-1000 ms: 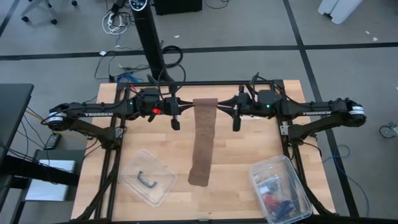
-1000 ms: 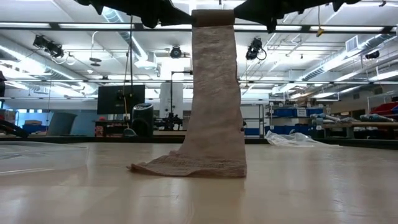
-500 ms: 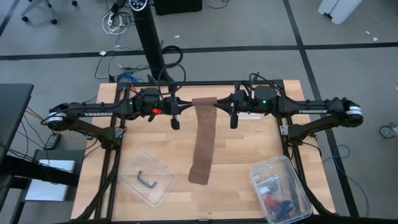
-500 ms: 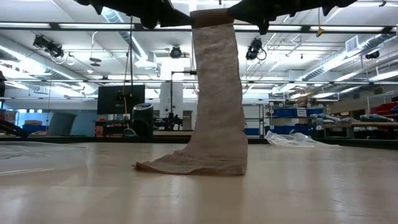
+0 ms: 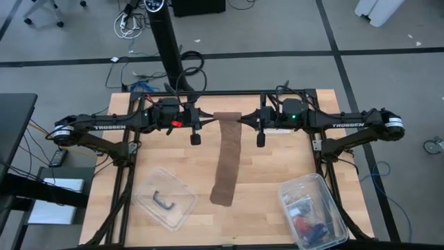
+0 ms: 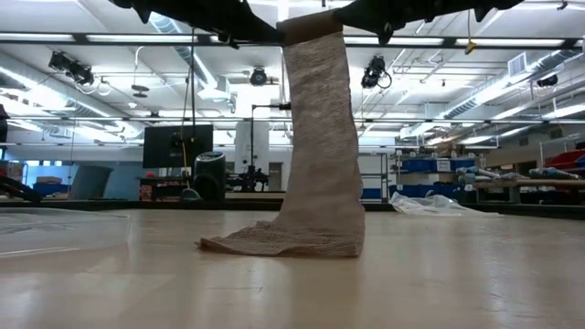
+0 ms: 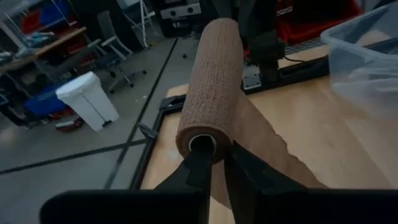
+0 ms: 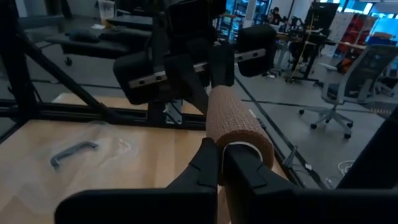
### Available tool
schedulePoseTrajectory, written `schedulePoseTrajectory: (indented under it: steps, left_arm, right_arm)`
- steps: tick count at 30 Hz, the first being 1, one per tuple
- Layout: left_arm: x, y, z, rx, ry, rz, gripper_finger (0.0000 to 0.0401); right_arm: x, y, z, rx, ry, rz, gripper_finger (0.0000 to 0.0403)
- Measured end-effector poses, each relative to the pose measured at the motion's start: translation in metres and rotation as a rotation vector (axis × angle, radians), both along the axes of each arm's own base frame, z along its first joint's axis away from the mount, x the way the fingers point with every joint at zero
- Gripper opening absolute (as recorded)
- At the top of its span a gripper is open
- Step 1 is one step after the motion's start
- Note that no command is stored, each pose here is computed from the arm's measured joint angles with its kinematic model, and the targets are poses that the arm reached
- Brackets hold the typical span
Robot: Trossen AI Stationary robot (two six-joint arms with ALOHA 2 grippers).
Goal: Roll bandage
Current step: Roll the brown bandage
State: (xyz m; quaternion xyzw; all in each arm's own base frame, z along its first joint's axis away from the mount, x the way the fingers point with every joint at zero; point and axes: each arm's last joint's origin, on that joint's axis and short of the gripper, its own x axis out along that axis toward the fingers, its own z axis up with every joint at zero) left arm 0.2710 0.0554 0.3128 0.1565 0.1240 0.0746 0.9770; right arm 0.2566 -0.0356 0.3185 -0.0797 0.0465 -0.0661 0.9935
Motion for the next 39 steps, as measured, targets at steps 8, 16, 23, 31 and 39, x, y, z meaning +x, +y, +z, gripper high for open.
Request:
schedulePoseTrajectory:
  steps: [8, 16, 23, 31, 39]
  left_arm:
    - [0.001, -0.003, 0.003, -0.069, -0.045, -0.092, 0.0106]
    - [0.001, -0.003, 0.004, -0.102, -0.062, -0.091, 0.0084]
    - [0.001, 0.0, 0.004, -0.084, -0.06, -0.062, 0.001]
    - [-0.001, 0.009, 0.002, 0.005, -0.03, 0.027, 0.0003]
    - [-0.006, 0.024, -0.003, 0.048, 0.038, 0.145, 0.0001]
  right_arm:
    - [0.0, 0.0, 0.001, -0.013, -0.005, 0.007, 0.0003]
    - [-0.001, 0.0, 0.001, -0.012, 0.0, 0.004, 0.0003]
    - [-0.001, 0.0, -0.001, -0.007, 0.015, -0.008, 0.0007]
    - [-0.007, 0.004, -0.002, 0.004, 0.057, -0.094, 0.0084]
    - [-0.005, 0.033, -0.012, -0.009, 0.158, -0.011, 0.0149]
